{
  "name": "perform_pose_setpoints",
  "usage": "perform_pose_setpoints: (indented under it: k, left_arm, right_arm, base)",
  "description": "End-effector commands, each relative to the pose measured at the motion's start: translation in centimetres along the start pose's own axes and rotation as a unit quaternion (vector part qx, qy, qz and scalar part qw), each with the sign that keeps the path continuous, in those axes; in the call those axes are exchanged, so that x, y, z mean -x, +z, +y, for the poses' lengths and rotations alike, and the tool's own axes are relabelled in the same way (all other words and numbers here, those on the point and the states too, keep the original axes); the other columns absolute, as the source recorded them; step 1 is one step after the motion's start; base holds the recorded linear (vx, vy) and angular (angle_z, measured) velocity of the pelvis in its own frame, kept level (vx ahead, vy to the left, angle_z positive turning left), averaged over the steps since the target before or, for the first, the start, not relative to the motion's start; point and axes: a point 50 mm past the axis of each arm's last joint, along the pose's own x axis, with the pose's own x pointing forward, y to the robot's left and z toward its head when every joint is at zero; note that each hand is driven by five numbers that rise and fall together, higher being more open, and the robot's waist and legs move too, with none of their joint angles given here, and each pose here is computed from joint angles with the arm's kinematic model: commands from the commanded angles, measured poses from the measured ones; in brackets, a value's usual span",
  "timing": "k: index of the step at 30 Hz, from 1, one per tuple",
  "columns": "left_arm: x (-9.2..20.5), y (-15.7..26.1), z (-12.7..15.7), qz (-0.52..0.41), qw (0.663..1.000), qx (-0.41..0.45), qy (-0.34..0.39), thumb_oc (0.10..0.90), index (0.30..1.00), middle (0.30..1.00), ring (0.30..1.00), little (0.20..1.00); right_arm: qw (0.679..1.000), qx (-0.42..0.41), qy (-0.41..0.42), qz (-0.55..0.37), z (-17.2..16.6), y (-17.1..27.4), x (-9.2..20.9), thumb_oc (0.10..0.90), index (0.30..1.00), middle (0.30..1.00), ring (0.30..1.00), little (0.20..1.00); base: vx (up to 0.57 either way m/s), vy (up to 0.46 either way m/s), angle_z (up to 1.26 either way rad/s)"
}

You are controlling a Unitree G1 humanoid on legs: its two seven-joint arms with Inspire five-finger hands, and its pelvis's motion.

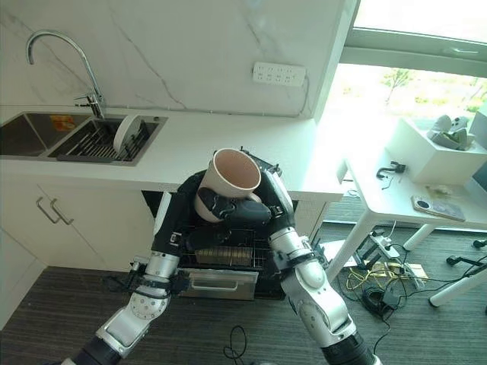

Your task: Place the dishes in the dishwasher.

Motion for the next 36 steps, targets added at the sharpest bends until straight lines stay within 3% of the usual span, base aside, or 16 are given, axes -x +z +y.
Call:
perform_pose_setpoints:
  k: [1, 9, 27, 31, 36]
  left_arm:
    - [0.5, -1.5, 4.8, 0.035, 0.99, -0.024, 0.138, 0.8, 0.9, 0.9, 0.9, 0.9]
    - [2.7, -4.1, 8.8, 0.108, 0.962, -0.074, 0.24, 0.8, 0.9, 0.9, 0.9, 0.9]
    - [7.0, -7.0, 13.2, 0.202, 0.882, -0.107, 0.412, 0.8, 0.9, 0.9, 0.9, 0.9]
    - [8.8, -8.0, 13.8, 0.239, 0.835, -0.066, 0.492, 0.8, 0.9, 0.9, 0.9, 0.9]
    - [12.7, -10.2, 12.9, 0.297, 0.711, 0.122, 0.626, 0.8, 0.9, 0.9, 0.9, 0.9]
  right_arm:
    - [0.964, 0.012, -0.008, -0.267, -0.4, 9.3, -0.8, 0.4, 0.3, 0.3, 0.3, 0.3]
    - [0.961, 0.022, -0.032, -0.272, -1.6, 9.5, -0.2, 0.4, 0.3, 0.3, 0.3, 0.3]
    - [0.959, 0.032, -0.062, -0.275, -2.5, 10.1, 0.0, 0.4, 0.3, 0.3, 0.3, 0.3]
    - [0.957, 0.033, -0.072, -0.278, -2.7, 10.1, 0.0, 0.4, 0.3, 0.3, 0.3, 0.3]
    - [0.956, 0.035, -0.086, -0.278, -2.7, 10.4, -0.2, 0.4, 0.3, 0.3, 0.3, 0.3]
  base:
    - [0.01, 0.006, 0.05]
    - [0.01, 0.008, 0.06]
    - [0.0, 0.001, 0.0]
    - [0.0, 0.0, 0.0]
    - [0.0, 0.0, 0.0]
